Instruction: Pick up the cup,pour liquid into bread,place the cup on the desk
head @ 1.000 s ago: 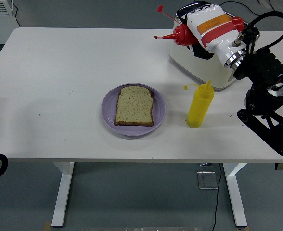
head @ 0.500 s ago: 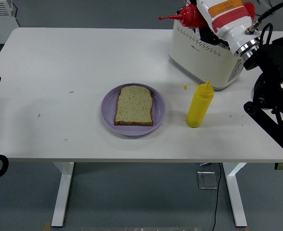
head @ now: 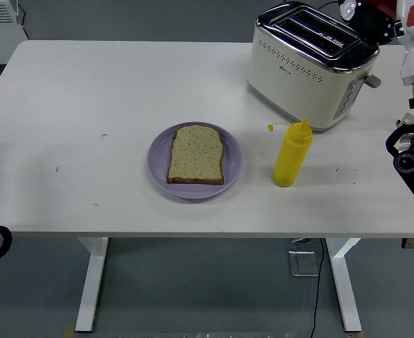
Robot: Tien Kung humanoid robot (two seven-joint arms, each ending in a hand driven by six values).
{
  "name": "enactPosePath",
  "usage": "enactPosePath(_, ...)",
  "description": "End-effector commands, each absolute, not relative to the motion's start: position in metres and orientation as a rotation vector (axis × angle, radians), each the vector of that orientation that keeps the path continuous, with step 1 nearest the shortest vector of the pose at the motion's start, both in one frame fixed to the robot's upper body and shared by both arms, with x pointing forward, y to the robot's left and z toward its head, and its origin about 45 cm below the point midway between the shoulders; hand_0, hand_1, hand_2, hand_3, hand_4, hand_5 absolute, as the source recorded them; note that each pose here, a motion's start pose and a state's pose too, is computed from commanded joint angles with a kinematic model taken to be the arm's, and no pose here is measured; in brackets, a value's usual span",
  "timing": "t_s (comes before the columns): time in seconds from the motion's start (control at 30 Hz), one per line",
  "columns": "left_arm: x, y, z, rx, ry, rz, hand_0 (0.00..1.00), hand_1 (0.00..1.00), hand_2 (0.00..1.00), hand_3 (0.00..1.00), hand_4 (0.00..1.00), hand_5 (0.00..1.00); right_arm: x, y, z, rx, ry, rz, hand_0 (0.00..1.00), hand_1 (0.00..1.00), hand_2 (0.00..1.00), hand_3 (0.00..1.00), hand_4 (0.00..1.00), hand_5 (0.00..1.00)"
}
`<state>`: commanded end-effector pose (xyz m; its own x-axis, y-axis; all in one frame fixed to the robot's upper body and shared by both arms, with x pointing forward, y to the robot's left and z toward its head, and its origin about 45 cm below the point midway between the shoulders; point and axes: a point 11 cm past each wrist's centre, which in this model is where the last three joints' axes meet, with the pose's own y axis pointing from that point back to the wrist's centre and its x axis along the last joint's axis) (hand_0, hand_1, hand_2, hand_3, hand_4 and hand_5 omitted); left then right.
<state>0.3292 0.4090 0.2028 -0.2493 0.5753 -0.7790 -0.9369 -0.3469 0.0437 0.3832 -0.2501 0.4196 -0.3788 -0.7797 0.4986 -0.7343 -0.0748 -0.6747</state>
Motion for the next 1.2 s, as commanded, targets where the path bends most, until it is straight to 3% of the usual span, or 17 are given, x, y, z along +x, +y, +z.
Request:
enactPosePath(0.03, 0.329, 0.409, 0.203, -0.828, 0.635, 1.796, 0.786, 0.736, 0.737, 0.694, 0.507, 0.998, 0.383, -0.255, 0.418, -1.721, 2.111, -1.426, 0.207, 0.261, 0.349, 0.404, 0.397, 0.019)
enactPosePath(0.27, 0.330, 0.409, 0.204, -0.828, 0.632, 1.795, 0.786, 0.736, 0.737, 0.694, 0.507, 0.998, 0.380, -0.302, 0.391, -1.676, 2.191, -1.073, 0.219, 0.264, 0.351, 0.407, 0.393, 0.019)
enactPosePath(0.7, 0.330, 0.408, 0.203, -0.826, 0.635, 1.795, 0.785, 0.737, 0.737, 0.694, 0.507, 0.998, 0.373, -0.336, 0.295, -1.696, 2.334, -0.424, 0.235, 0.274, 0.353, 0.411, 0.405, 0.006)
enactPosePath(1.2, 0.331, 0.407, 0.203, -0.824, 0.635, 1.792, 0.785, 0.737, 0.739, 0.694, 0.508, 0.998, 0.360, -0.329, 0.235, -1.790, 2.391, -0.385, 0.249, 0.285, 0.361, 0.416, 0.408, 0.005)
